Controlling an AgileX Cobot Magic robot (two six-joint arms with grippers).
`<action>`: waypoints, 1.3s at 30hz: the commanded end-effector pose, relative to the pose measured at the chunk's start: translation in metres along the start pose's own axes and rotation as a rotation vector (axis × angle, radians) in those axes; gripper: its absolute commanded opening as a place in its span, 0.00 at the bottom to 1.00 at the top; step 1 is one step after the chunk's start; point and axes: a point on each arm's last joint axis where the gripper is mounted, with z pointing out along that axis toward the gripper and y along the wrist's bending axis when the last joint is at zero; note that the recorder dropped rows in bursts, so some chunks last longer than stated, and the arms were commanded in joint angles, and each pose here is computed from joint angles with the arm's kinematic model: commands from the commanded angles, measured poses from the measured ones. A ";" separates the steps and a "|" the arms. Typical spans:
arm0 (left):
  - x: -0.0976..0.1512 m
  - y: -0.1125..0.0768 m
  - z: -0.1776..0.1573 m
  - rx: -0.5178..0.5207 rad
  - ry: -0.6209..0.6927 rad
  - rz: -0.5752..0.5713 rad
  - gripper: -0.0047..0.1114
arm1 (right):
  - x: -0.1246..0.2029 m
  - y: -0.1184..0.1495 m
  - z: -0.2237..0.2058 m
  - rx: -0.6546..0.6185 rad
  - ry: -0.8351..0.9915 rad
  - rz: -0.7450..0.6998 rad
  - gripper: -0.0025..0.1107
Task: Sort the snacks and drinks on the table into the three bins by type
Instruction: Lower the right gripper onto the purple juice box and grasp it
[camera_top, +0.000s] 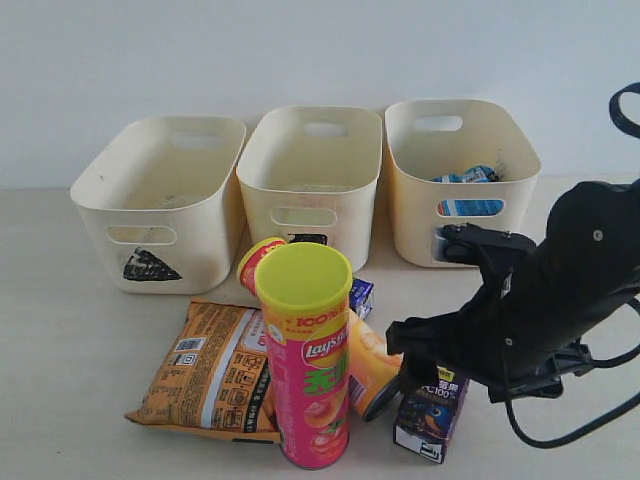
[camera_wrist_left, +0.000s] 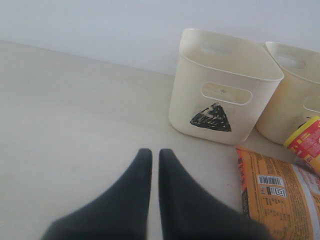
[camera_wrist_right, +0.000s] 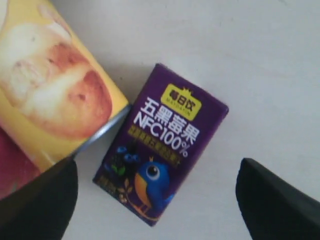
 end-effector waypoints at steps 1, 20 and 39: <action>0.000 0.000 0.000 -0.001 -0.006 -0.008 0.08 | -0.005 0.001 0.001 -0.011 -0.063 0.033 0.71; 0.000 0.000 0.000 -0.001 -0.006 -0.008 0.08 | 0.005 -0.005 0.011 0.023 0.008 0.033 0.71; 0.000 0.000 0.000 -0.001 -0.006 -0.008 0.08 | 0.006 -0.012 0.051 0.048 0.036 0.102 0.71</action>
